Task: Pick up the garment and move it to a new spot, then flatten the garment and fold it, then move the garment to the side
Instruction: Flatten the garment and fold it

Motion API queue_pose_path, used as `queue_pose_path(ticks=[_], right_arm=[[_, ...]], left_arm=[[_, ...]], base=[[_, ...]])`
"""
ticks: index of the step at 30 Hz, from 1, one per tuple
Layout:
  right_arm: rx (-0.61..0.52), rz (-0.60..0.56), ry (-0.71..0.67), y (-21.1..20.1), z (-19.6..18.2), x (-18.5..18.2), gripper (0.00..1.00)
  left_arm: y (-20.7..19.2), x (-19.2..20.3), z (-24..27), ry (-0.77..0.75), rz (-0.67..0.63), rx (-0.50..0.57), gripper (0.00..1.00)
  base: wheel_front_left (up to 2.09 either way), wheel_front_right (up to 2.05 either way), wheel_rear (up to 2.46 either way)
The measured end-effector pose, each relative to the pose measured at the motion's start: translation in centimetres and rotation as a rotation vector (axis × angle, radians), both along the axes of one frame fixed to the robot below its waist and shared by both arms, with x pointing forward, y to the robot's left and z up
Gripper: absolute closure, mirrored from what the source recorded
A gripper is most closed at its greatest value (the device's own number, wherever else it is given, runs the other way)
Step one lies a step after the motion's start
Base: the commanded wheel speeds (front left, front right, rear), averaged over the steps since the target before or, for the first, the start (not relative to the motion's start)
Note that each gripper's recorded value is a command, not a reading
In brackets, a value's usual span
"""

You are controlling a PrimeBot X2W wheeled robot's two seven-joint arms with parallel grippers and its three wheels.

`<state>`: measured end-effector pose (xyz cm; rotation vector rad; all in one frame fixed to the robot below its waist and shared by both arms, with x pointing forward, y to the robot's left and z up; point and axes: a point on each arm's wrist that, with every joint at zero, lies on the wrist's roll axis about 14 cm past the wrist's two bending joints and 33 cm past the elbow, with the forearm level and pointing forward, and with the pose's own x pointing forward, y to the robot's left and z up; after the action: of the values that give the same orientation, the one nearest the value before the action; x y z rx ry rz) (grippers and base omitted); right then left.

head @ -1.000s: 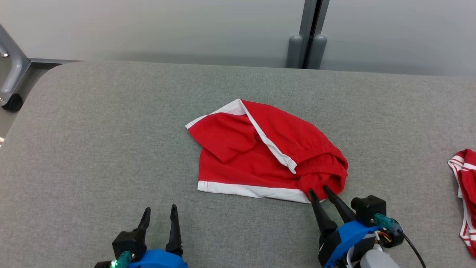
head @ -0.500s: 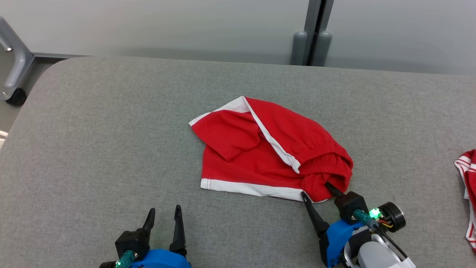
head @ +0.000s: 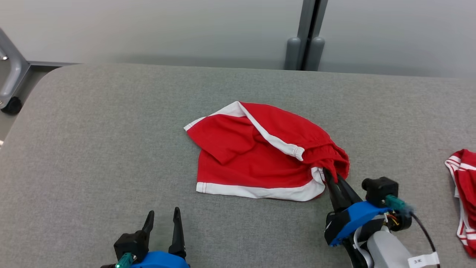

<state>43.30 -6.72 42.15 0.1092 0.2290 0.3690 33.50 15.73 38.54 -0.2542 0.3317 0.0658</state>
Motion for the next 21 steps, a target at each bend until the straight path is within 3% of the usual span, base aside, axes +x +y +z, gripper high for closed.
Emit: queue_pose_path(ticks=[5,7,8,9,10,15,21], right_arm=[[0.264,-0.143,0.049,-1.5,1.1,0.0,1.0],[0.303,-0.195,0.08,-2.5,0.5,-0.3,1.0],[0.31,-0.222,0.088,-3.3,0.3,-0.3,0.81],[0.309,-0.251,0.093,-4.3,0.1,-0.2,0.56],[0.294,-0.276,0.09,-5.5,0.0,0.0,0.0],[0.089,-0.327,0.06,-11.2,-0.5,0.4,0.0],[-0.002,-0.351,0.004,-13.0,0.5,0.8,0.0]], left_arm=[[-1.0,0.1,0.2,-0.007,-0.029,-0.009,0.0],[-1.3,0.1,0.1,-0.005,-0.039,-0.013,0.0],[-1.5,0.1,0.1,-0.003,-0.044,-0.014,0.0],[-1.7,0.1,0.0,0.0,-0.049,-0.015,0.0],[-1.8,0.0,-0.1,0.003,-0.055,-0.016,0.0],[-2.1,0.0,-0.6,0.02,-0.067,-0.016,0.0],[-2.4,0.3,-0.8,0.024,-0.077,-0.015,0.0]], base=[[0.0,0.0,0.0],[0.0,0.0,0.0],[0.0,0.0,0.0],[0.0,0.0,0.0],[0.0,0.0,0.0],[0.0,0.0,0.0],[0.0,0.0,0.0]])
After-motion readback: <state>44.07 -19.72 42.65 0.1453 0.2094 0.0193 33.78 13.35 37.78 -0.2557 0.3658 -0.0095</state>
